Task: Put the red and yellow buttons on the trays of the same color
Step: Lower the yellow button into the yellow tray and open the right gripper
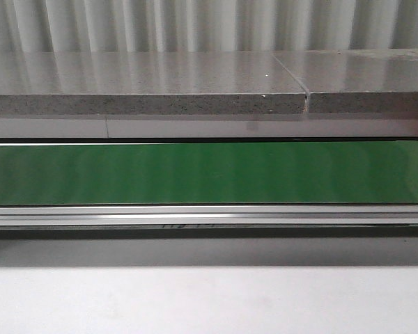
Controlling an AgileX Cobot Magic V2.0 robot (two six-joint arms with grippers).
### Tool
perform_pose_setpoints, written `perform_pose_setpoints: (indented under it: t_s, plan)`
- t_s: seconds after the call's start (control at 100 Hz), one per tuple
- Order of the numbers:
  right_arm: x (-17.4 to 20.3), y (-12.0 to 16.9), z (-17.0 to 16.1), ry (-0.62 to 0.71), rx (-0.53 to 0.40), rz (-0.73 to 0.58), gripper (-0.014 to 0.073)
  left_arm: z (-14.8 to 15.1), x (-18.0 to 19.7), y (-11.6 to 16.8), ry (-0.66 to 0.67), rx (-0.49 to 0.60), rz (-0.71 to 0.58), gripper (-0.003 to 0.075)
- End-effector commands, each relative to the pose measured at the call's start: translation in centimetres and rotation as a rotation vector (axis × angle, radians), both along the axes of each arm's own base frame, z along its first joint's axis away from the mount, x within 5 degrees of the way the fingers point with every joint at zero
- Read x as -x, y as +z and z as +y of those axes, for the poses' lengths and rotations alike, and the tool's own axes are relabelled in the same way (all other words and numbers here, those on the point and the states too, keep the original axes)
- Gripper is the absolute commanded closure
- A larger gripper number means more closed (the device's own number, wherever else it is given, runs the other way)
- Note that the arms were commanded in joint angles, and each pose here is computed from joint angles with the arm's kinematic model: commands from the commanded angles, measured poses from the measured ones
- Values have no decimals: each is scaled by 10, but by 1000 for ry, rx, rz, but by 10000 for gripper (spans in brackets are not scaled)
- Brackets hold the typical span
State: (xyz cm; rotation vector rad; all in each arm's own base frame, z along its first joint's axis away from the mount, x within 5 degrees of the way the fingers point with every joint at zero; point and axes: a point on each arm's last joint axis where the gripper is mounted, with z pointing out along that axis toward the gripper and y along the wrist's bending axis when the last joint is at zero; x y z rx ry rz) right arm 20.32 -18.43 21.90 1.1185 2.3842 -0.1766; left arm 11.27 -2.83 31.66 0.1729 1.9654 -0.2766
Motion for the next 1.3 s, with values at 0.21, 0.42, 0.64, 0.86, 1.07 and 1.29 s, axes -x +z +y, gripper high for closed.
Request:
perform_pose_setpoints:
  t_s: [0.21, 0.42, 0.64, 0.86, 1.07, 1.29]
  plan:
    - [-5, -10, -17, -16, 25, 3, 549, 0, -2, 14, 12, 33, -79, 740]
    - [-8, -23, -20, -14, -1, 35, 532, 0, -2, 14, 12, 33, -79, 740]
    - [-9, -23, -20, -14, 3, 32, 290, 0, -2, 14, 12, 33, -79, 740]
    - [-8, -22, -20, -14, -1, 35, 97, 0, -2, 14, 12, 33, -79, 740]
    - [-5, -9, -17, -13, 25, 7, 96, 0, -2, 14, 12, 33, -79, 740]
    - [0, 20, -8, -13, 90, -78, 96, 0, -2, 14, 12, 33, -79, 740]
